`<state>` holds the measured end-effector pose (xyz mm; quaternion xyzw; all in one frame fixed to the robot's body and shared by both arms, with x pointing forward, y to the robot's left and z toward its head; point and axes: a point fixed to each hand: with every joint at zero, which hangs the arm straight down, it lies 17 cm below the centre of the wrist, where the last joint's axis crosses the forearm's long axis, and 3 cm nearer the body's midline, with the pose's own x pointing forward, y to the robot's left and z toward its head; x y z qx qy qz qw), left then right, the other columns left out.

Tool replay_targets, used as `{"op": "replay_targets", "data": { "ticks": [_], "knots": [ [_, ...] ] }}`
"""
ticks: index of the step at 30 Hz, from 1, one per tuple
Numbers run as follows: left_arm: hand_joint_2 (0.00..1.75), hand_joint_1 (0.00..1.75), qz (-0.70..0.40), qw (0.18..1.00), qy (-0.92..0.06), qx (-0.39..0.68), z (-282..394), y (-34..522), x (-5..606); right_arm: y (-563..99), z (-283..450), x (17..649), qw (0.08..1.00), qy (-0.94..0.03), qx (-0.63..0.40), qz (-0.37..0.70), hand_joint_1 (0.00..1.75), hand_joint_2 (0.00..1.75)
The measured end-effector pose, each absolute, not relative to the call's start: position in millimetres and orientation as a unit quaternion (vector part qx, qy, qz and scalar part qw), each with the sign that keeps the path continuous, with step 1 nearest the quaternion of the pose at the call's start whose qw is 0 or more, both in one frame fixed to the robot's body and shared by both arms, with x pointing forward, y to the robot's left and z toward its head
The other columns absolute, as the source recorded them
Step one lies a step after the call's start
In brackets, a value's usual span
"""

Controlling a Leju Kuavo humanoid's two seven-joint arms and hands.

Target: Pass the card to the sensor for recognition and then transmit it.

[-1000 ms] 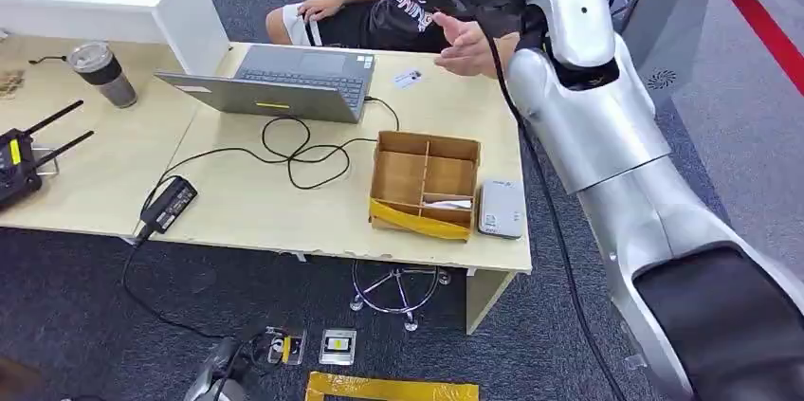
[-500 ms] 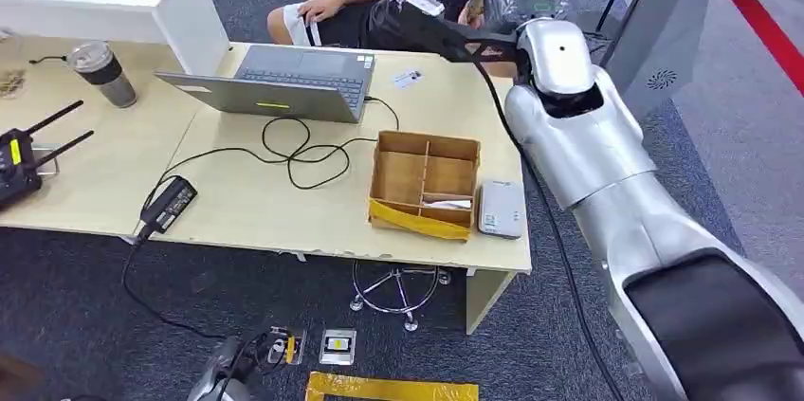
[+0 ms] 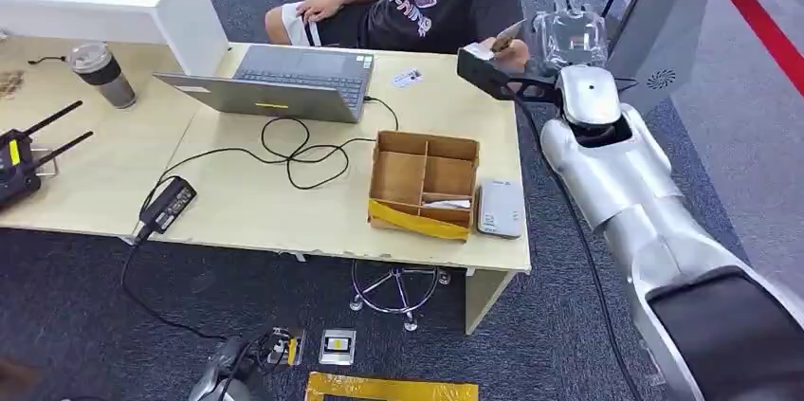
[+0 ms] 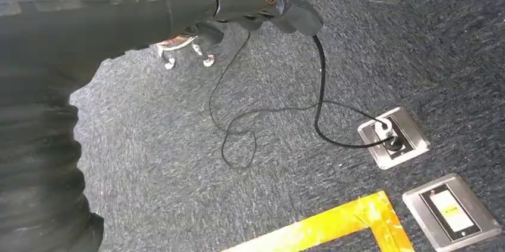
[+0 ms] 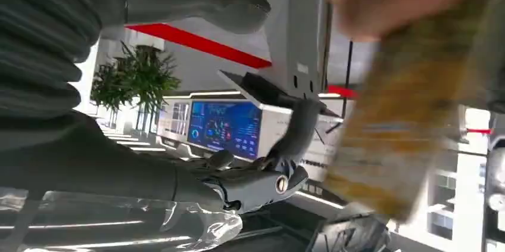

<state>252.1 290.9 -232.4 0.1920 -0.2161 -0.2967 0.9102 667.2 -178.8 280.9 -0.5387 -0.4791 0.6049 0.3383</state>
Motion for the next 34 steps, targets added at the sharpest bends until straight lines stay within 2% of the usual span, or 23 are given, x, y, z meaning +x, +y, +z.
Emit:
{"op": "replay_targets", "data": {
  "ticks": [8,17,21,24,28,34],
  "knots": [
    [1.75,0.0,-0.289,0.913,-0.214,0.192,-233,294,251,-190,283,661,0.321,-0.564,-0.523,0.552,0.0,1.75],
    [1.75,0.0,-0.279,0.916,-0.209,0.199,-235,304,246,-231,263,658,0.362,-0.575,-0.519,0.519,0.0,1.75],
    [1.75,0.0,-0.276,0.919,-0.2,0.199,-240,309,231,-297,228,647,0.434,-0.579,-0.514,0.461,0.0,1.75],
    [1.75,0.0,-0.274,0.921,-0.189,0.204,-245,318,216,-371,177,623,0.522,-0.553,-0.513,0.397,0.0,1.75],
    [1.75,0.0,-0.261,0.924,-0.181,0.212,-250,329,199,-460,84,556,0.619,-0.493,-0.515,0.33,0.0,1.75],
    [1.75,0.0,-0.254,0.928,-0.166,0.216,-256,337,177,-521,-3,469,0.687,-0.412,-0.517,0.302,0.0,1.75]
  ]
}}
